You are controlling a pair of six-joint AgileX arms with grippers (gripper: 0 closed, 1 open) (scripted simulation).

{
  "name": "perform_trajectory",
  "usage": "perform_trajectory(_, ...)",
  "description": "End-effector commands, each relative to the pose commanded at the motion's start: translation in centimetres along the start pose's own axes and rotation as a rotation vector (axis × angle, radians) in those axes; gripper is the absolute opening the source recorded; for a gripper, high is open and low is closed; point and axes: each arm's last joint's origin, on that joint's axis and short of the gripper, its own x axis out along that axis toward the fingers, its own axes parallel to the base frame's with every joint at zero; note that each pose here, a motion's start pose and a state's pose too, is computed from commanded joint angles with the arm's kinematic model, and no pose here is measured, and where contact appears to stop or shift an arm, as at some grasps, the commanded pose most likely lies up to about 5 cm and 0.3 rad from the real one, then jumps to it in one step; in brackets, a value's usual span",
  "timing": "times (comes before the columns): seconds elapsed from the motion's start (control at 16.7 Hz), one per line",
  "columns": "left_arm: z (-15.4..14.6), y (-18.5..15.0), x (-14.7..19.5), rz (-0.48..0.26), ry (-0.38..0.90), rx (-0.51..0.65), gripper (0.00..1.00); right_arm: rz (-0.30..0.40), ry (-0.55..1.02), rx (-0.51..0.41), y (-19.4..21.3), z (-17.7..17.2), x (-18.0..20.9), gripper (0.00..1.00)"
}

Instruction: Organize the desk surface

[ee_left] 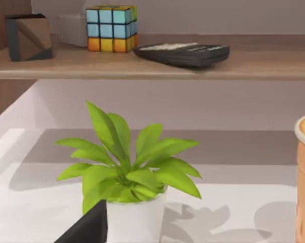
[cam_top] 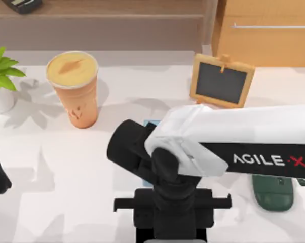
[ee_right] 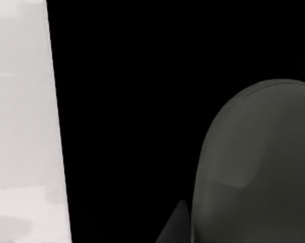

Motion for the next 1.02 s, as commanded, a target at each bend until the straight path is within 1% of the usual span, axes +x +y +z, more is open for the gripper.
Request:
perform_trajectory(0.12, 0.0, 0.0, 0.0, 0.0, 0.0, 0.0, 1.0, 0.0, 0.0, 0.0, 0.0, 0.0, 0.0, 0.0)
perform_trajectory(0.9, 0.0, 0.0, 0.0, 0.0, 0.0, 0.0, 1.0, 0.0, 0.0, 0.0, 0.0, 0.0, 0.0, 0.98)
perform_trajectory(0.96, 0.0, 0.0, 0.0, 0.0, 0.0, 0.0, 1.0, 0.0, 0.0, 0.0, 0.0, 0.0, 0.0, 1.0)
perform_trajectory(1.02, 0.0, 0.0, 0.0, 0.0, 0.0, 0.0, 1.0, 0.0, 0.0, 0.0, 0.0, 0.0, 0.0, 1.0)
